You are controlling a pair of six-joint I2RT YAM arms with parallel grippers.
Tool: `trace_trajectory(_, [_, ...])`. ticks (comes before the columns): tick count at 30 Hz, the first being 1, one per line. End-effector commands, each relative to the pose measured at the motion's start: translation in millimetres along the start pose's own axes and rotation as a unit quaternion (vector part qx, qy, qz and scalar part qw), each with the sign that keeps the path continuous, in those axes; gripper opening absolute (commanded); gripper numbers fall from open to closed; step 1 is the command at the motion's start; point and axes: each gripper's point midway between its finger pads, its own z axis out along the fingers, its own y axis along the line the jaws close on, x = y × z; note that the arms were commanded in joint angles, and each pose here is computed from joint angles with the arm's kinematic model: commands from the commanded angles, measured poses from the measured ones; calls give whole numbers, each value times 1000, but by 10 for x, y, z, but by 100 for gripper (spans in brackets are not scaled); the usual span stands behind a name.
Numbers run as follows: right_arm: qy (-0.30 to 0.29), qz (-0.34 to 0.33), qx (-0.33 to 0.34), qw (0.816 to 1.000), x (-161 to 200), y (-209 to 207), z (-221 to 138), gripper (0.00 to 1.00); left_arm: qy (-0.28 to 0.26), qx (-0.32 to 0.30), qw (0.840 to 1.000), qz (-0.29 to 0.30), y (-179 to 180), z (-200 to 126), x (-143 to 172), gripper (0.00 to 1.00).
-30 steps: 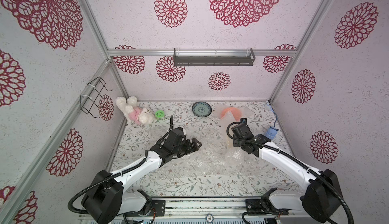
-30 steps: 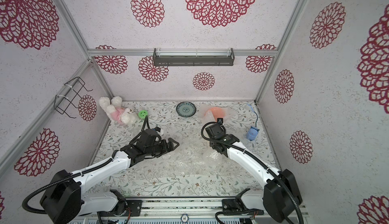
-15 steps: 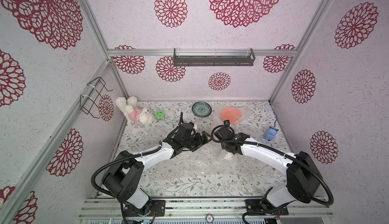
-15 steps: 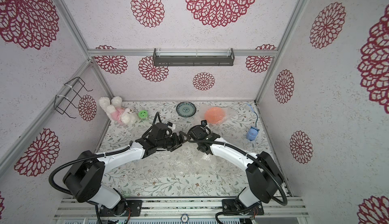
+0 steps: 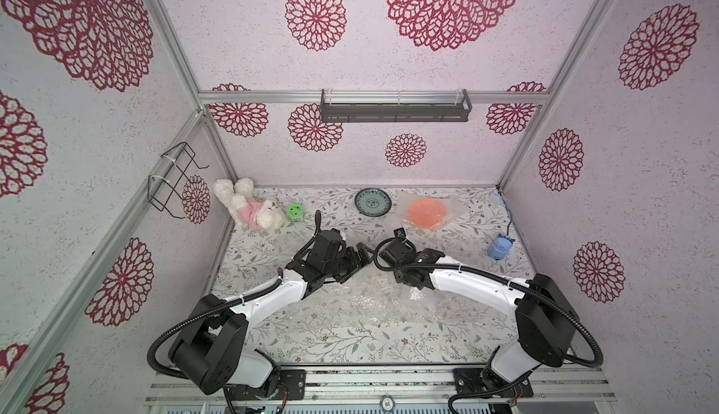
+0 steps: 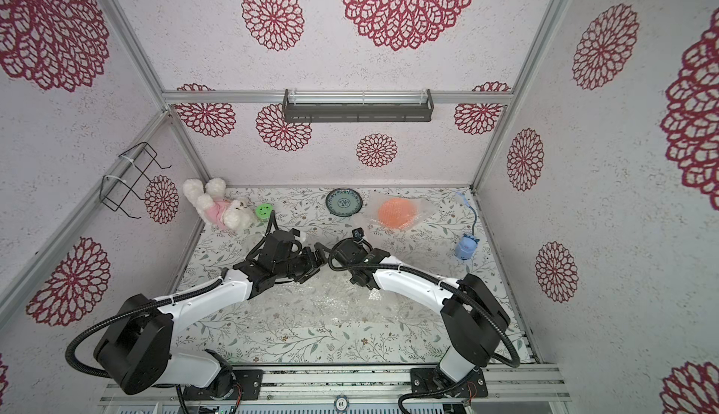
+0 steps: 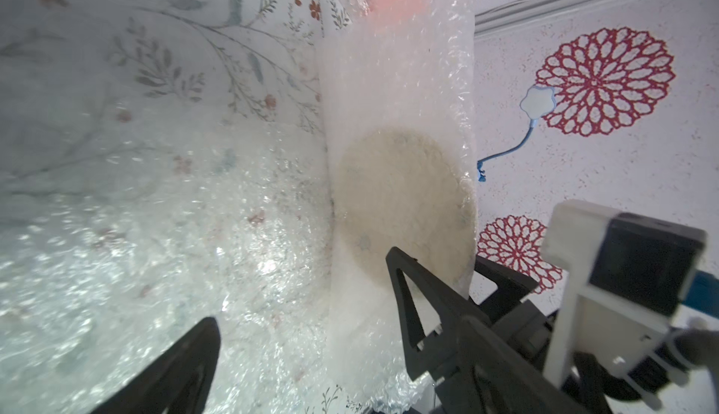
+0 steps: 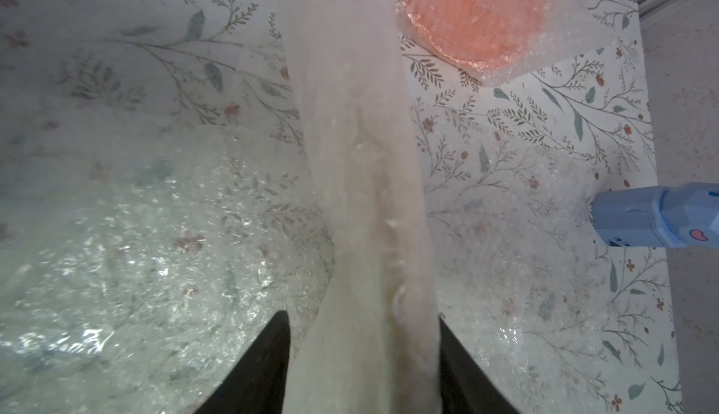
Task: Unpack dinner plates from bubble wrap
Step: Unwrap the bubble wrap.
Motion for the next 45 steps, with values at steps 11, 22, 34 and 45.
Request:
trace_trajectory(11, [2,-5,-17,1000,10,448,84,58,-35,-36,998,-29,365,-212,-55,97])
trace_trajectory(22, [19,2,-211,977,70,1312,-138,82,-50,-58,996,-36,530,-356,-110,97])
trace_trajectory(34, [20,97,-306,947,-112,388,-264,84,-21,-48,997,61,287,-520,198,95])
trace_trajectory(45, [54,222,-356,906,493,-224,116,59,99,-168,956,220,-61,437,858,77])
